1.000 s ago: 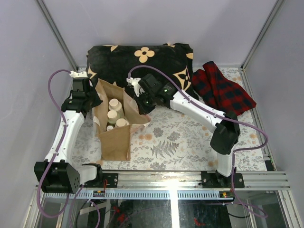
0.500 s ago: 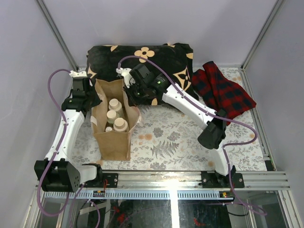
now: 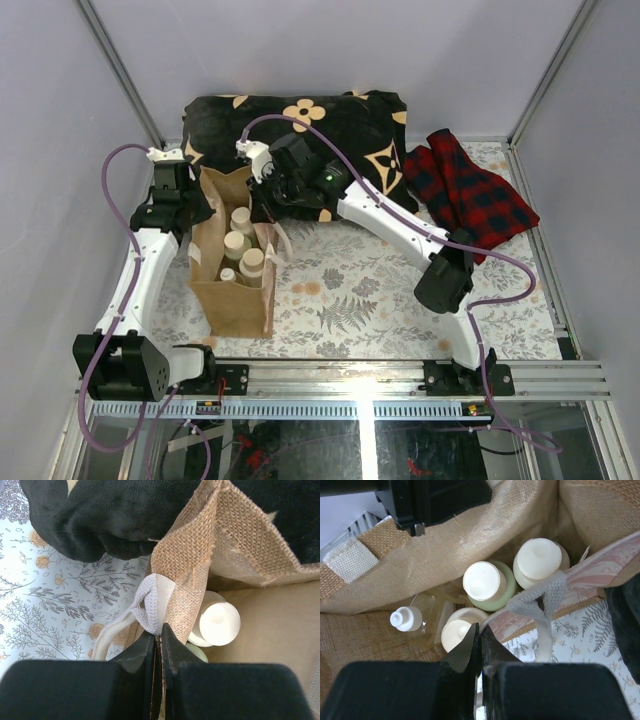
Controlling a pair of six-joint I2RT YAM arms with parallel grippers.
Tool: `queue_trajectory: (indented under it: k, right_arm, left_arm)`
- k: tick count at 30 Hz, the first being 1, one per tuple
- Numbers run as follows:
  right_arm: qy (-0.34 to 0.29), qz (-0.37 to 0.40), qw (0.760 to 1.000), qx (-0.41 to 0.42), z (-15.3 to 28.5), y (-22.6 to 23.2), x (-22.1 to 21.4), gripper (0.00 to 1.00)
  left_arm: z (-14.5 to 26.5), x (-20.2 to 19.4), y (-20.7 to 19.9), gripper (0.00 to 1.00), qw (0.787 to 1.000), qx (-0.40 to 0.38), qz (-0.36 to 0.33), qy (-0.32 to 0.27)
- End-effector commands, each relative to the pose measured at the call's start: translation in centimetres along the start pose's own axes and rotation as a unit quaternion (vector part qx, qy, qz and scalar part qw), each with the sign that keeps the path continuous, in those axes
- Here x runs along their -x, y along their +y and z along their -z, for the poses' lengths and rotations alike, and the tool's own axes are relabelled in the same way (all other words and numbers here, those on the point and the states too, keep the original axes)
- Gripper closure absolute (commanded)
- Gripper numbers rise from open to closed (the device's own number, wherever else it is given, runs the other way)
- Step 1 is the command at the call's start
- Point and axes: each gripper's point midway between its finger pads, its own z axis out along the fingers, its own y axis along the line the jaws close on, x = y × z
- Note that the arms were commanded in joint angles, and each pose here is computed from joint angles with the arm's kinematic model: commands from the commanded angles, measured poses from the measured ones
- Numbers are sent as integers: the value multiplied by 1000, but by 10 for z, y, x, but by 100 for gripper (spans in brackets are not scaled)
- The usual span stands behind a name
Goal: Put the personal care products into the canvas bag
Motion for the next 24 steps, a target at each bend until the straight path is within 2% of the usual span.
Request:
queue_trajectory:
  k: [1, 5, 6, 8, 11, 13, 15, 16, 18, 24]
  right_arm:
    - [-116, 58, 988, 89, 10, 52, 65, 100]
    - [-112, 56, 988, 93, 2, 51, 61, 100]
    - [-104, 52, 989, 91, -2, 49, 56, 100]
    - [-78, 45, 992, 83, -10, 44, 44, 100]
    - [-54, 42, 995, 66, -15, 37, 31, 100]
    - [-54, 44, 996, 59, -12, 36, 30, 100]
    - [-55, 47, 996, 50, -8, 34, 30, 95]
    - [-54, 48, 996, 45, -7, 32, 29, 92]
    - [-48, 49, 997, 34, -5, 29, 27, 79]
    - [-24, 50, 998, -14, 7, 15, 15, 33]
  left_arm:
    - [-2, 20, -12, 91, 999, -24, 0, -26]
    - [-2, 20, -11, 77, 999, -22, -1, -26]
    - [-2, 19, -11, 70, 999, -22, -2, -25]
    - [-3, 18, -9, 44, 1000, -16, -2, -24]
    - [-2, 19, -5, 23, 1000, -7, -3, -29]
    - [0, 22, -5, 16, 999, -5, -3, -35]
    - [2, 25, -6, 9, 999, -7, -2, -39]
    - [3, 27, -6, 6, 999, -7, -2, -41]
    - [5, 29, -7, 0, 999, -8, -4, -43]
    - [22, 44, -6, 0, 998, -1, -8, -62]
